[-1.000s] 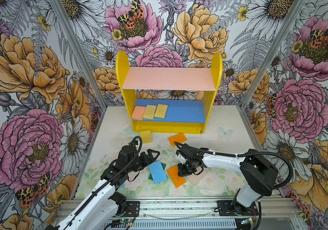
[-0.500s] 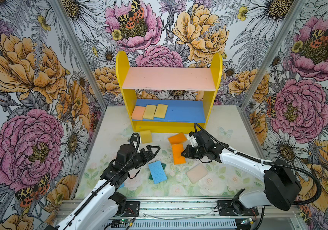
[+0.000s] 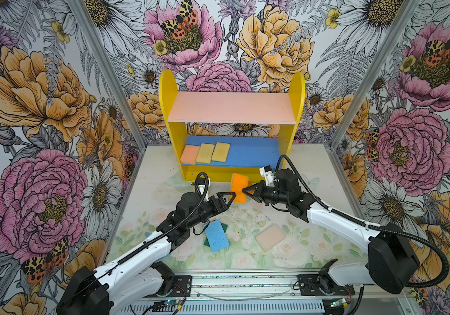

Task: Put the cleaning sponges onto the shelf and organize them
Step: 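Grasp and lift the orange sponge with the right gripper, then carry the orange sponge to the shelf with the right gripper while left follows, then set the orange sponge on the blue shelf, open right gripper while left retracts, then grasp the small yellow sponge by the shelf base with the left gripper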

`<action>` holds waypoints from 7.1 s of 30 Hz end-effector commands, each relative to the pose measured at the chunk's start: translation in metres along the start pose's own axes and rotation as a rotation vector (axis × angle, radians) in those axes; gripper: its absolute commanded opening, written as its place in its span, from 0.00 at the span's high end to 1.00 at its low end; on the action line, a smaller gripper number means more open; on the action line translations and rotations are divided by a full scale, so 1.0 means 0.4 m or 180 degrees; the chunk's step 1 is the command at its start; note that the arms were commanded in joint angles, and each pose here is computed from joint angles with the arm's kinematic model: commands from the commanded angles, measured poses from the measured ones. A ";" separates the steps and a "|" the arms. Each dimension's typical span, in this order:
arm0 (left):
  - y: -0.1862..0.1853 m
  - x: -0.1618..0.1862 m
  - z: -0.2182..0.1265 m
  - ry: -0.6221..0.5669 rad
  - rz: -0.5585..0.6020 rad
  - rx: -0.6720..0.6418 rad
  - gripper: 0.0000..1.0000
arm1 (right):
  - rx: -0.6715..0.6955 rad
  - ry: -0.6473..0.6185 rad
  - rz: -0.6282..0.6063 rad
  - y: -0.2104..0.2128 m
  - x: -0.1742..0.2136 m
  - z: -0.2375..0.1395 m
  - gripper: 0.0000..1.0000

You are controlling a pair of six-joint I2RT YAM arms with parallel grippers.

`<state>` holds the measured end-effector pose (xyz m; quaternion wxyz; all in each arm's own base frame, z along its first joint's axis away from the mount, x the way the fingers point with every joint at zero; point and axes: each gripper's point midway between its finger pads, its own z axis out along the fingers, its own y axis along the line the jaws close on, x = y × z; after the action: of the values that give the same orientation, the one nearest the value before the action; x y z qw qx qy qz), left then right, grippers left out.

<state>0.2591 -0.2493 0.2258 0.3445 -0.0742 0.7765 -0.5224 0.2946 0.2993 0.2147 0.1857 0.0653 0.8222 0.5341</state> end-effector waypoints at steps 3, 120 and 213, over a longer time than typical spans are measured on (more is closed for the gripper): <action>-0.075 -0.027 0.023 -0.0129 0.0093 0.0325 0.35 | -0.0280 -0.0063 -0.0074 0.068 -0.005 -0.036 1.00; 0.246 -0.214 -0.478 -0.1444 -0.0169 -0.1921 0.01 | 0.0357 -0.0535 -0.0149 -0.008 -0.338 0.167 1.00; 0.471 -0.291 0.043 0.1706 0.2232 -0.3079 0.63 | 0.0605 -0.0164 -0.0462 -0.143 -0.121 -0.033 0.38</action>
<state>0.4042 -0.1186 0.1120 0.2105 0.1734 0.9613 0.0385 0.3427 0.2521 0.1669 0.2249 0.0427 0.8745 0.4277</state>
